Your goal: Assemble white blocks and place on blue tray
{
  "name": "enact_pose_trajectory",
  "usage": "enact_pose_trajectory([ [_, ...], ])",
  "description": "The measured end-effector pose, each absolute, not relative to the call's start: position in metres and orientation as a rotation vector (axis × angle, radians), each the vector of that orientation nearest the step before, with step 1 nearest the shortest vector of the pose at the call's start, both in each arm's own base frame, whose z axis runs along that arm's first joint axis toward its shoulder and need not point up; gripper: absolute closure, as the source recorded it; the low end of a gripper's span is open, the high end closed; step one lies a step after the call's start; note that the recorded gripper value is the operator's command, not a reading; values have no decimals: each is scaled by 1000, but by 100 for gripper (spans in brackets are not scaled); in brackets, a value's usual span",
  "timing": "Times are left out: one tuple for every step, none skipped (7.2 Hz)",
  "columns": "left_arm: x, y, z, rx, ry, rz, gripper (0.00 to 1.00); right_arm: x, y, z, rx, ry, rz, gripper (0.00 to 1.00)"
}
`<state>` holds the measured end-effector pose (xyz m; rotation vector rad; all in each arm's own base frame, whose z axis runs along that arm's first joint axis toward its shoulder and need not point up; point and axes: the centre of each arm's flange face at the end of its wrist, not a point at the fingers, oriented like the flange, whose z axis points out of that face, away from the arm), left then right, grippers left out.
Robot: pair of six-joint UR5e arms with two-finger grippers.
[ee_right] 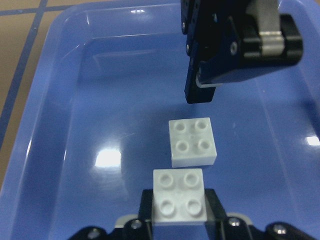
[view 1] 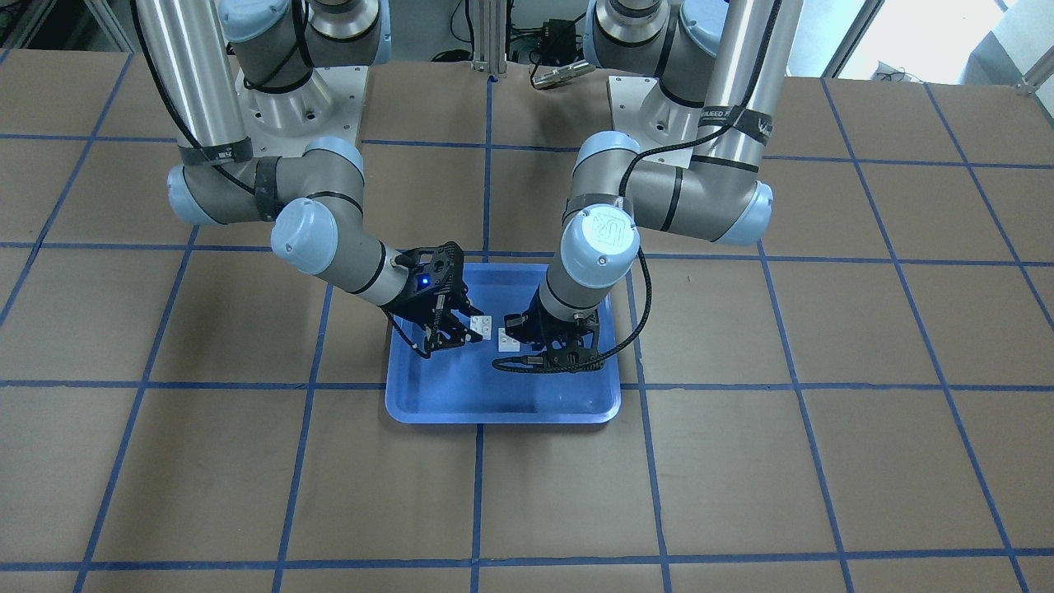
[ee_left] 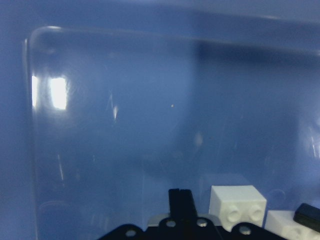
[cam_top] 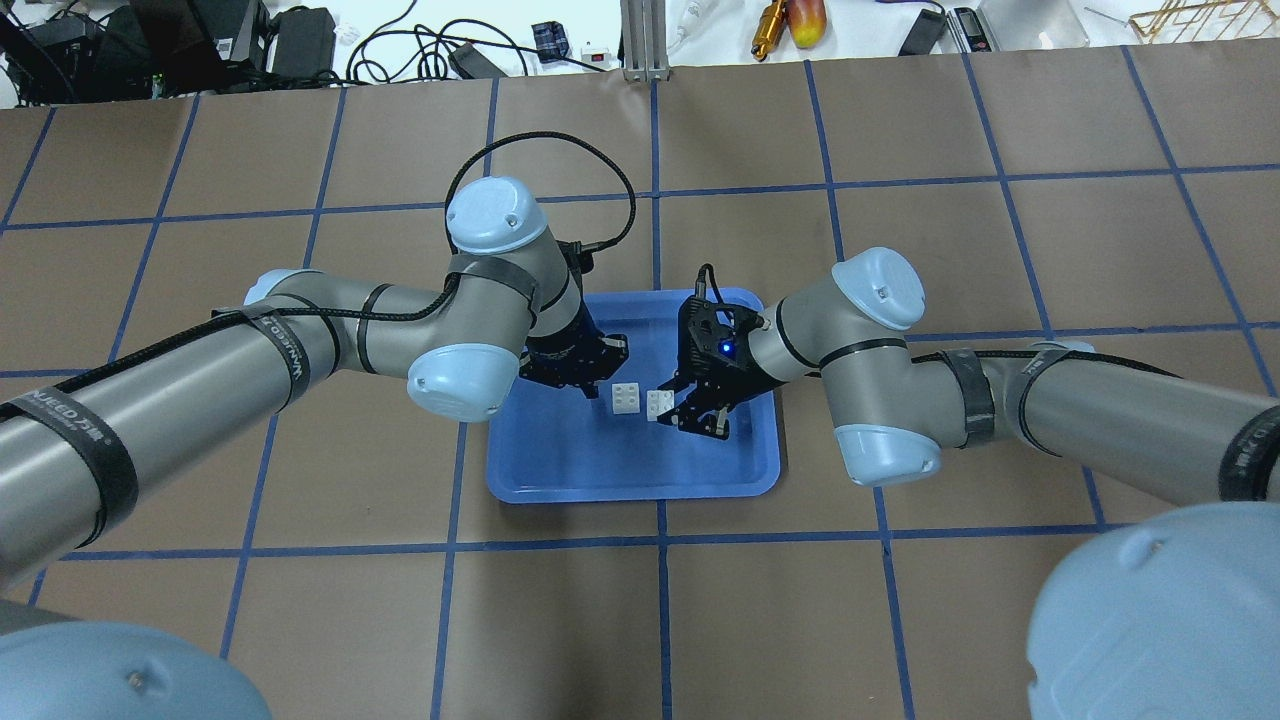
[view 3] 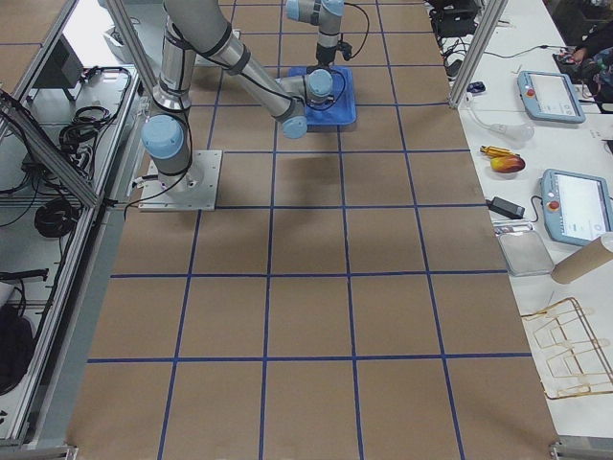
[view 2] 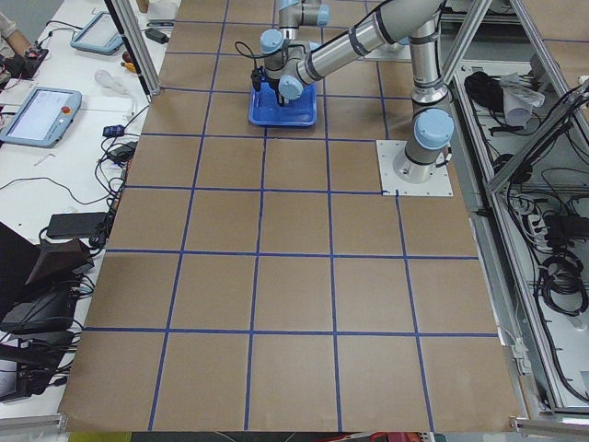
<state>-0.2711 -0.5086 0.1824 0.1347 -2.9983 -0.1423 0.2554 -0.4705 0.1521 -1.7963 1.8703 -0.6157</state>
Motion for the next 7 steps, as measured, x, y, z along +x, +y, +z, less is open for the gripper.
enact_pose_trajectory([
  [-272, -508, 182, 131, -2999, -142, 100, 256, -471, 150, -1797, 1870, -619, 100],
  [-273, -508, 182, 129, -2999, -141, 100, 256, -471, 148, -1795, 1870, -619, 100],
  [-274, -507, 183, 129, -2999, -141, 100, 256, -471, 147, -1786, 1876, -615, 100],
  [-274, -507, 182, 134, -2999, -142, 100, 256, -471, 147, -1768, 1891, -609, 100],
  [-274, -507, 183, 138, -2998, -141, 100, 256, -471, 148, -1753, 1903, -605, 100],
  [-276, -506, 183, 136, -2999, -138, 100, 257, -471, 146, -1746, 1908, -600, 100],
  [-279, -505, 183, 128, -3000, -137, 100, 258, -471, 145, -1744, 1909, -596, 100],
])
